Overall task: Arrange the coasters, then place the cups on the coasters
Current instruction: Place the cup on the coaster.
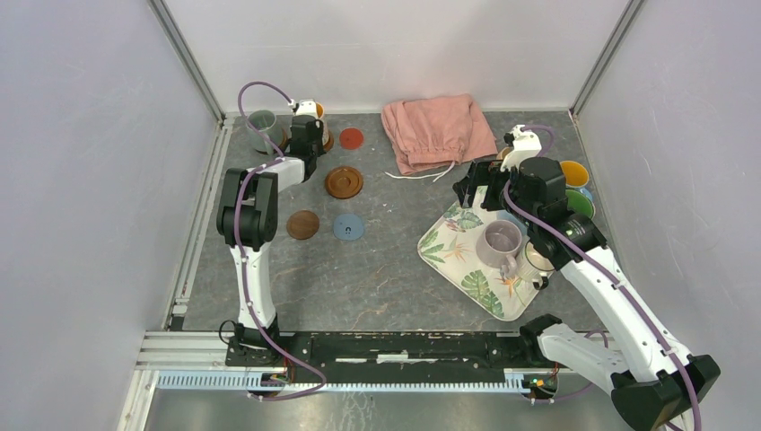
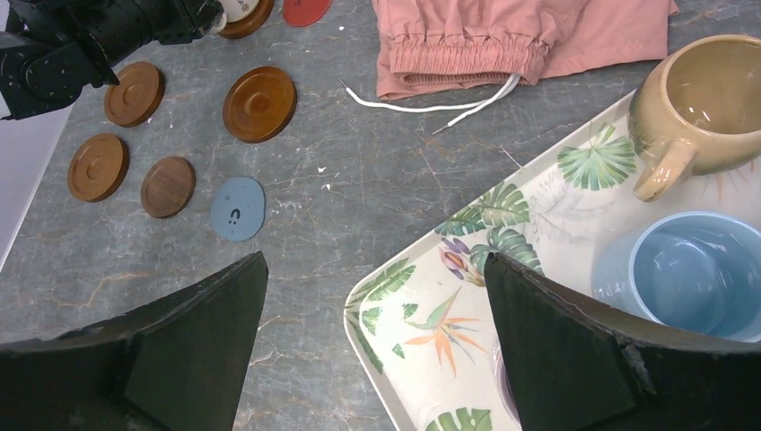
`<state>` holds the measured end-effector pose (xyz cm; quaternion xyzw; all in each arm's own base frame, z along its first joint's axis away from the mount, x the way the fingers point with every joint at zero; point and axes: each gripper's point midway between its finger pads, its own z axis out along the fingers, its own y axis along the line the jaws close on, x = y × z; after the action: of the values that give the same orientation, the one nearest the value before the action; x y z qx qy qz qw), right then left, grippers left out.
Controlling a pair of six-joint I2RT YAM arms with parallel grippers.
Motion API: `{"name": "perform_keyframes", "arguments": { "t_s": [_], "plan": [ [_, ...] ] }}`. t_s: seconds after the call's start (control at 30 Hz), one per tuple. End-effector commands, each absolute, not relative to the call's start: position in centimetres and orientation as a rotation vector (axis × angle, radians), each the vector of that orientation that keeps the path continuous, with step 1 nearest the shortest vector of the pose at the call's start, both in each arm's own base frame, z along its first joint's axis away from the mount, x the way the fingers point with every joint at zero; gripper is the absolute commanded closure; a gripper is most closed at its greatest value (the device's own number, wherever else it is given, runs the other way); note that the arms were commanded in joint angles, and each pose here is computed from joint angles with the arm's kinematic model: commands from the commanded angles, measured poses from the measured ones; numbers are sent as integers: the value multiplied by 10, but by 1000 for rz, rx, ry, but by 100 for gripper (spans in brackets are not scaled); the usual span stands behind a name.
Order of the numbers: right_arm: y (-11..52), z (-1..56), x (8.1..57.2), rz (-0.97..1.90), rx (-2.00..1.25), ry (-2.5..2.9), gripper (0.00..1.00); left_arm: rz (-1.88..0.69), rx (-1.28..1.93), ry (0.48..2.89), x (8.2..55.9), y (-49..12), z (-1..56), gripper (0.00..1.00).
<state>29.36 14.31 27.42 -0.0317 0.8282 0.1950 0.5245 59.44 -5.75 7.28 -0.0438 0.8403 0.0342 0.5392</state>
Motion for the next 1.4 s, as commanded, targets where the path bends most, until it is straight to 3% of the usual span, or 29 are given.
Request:
{"name": "perform_keyframes", "arguments": {
  "t_s": [0.0, 0.4, 0.53, 0.8, 0.97, 1.1, 1.13, 1.37],
  "plan": [
    [145, 293, 293, 497, -72, 1932, 2, 67, -186, 1838, 609, -44, 135, 98],
    [144, 291, 291, 494, -67, 1936, 2, 21, -178, 1857, 610, -38, 129, 98],
    [143, 292, 291, 490, -65, 1934, 2, -6, -160, 1864, 610, -43, 130, 92],
    [143, 292, 291, 497, -62, 1934, 2, -58, -148, 1860, 608, -51, 139, 60],
    [143, 292, 290, 497, -65, 1931, 2, -55, -174, 1837, 606, -49, 152, 30],
    [142, 291, 289, 493, -67, 1931, 2, -53, -191, 1816, 602, -47, 167, 16],
    [142, 291, 289, 489, -67, 1932, 2, -55, -194, 1813, 601, -47, 170, 4],
    [132, 283, 287, 436, -57, 1954, 2, -44, -207, 1788, 590, -46, 193, 0]
  ]
}}
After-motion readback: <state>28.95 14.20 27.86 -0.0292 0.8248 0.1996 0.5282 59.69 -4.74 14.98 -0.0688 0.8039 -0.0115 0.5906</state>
